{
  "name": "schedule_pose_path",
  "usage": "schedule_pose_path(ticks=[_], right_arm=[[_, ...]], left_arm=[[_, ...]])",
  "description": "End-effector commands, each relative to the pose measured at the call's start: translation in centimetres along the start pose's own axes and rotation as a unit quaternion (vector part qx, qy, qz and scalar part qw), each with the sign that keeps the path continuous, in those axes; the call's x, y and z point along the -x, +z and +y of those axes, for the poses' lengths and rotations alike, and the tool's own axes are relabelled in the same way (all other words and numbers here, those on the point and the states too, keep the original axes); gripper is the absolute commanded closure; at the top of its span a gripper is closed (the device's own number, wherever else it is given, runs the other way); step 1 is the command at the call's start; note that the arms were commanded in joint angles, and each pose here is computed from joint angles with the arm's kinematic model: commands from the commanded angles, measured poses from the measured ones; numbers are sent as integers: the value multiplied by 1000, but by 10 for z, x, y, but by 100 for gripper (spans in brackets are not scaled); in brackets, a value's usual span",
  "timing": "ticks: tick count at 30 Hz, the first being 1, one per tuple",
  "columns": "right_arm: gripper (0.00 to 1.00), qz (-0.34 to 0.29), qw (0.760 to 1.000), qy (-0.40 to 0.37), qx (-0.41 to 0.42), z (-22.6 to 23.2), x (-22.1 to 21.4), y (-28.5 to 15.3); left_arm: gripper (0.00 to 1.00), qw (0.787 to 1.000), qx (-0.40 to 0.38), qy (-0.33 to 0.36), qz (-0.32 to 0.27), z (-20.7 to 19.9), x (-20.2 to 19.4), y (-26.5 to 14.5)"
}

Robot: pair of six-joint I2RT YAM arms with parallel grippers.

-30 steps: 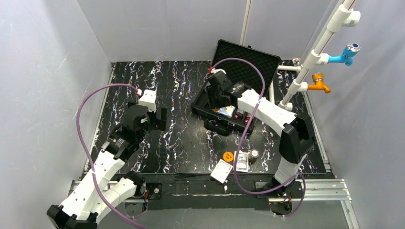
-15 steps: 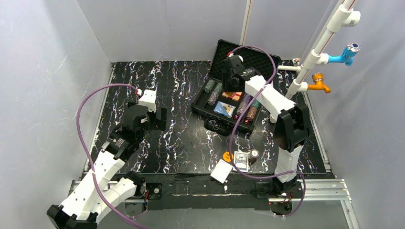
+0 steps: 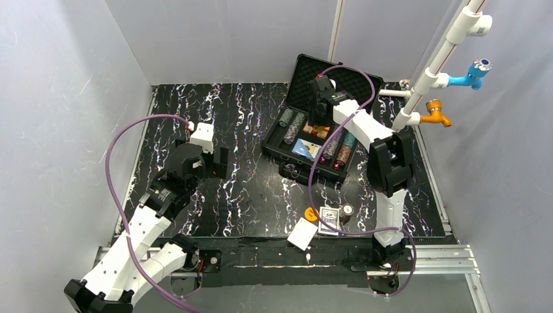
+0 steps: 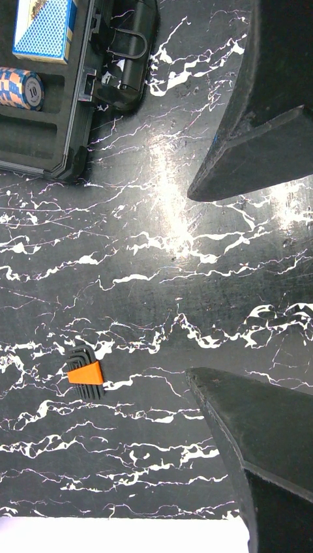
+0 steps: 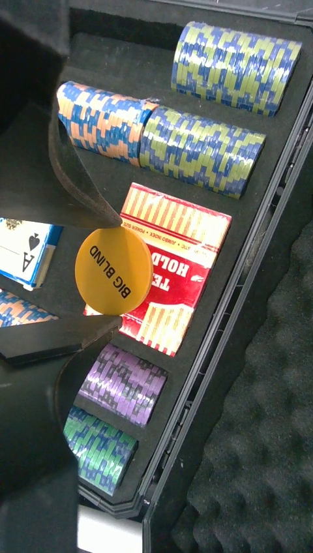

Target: Pack up texas hold em set

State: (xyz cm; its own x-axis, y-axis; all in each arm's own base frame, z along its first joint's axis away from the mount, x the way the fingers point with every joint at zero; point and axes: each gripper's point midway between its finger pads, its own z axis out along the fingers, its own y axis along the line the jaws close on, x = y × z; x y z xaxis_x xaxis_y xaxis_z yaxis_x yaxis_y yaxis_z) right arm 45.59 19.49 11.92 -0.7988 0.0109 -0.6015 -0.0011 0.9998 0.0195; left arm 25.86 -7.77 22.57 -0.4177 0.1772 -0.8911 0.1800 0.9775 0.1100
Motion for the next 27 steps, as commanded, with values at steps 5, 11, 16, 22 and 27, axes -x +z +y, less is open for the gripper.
schedule_pose_path(ticks=[5,11,16,22,27], right_arm=[[49,-23,1000,11,14,9,20,9],[49,-20,1000,9,10,8,19,18],[49,-23,1000,8,6,6,20,24],[49,-26,1000,1,-5,3,22,30],[47,-21,1000,0,0,6,20,34]], left_arm=[[2,1000,12,5,1,5,-3,2],[2,1000,11,6,2,4,-3,3],[2,1000,11,6,1,4,-3,3],[2,1000,10,6,2,3,-3,3],[2,1000,8,7,2,3,-3,4]])
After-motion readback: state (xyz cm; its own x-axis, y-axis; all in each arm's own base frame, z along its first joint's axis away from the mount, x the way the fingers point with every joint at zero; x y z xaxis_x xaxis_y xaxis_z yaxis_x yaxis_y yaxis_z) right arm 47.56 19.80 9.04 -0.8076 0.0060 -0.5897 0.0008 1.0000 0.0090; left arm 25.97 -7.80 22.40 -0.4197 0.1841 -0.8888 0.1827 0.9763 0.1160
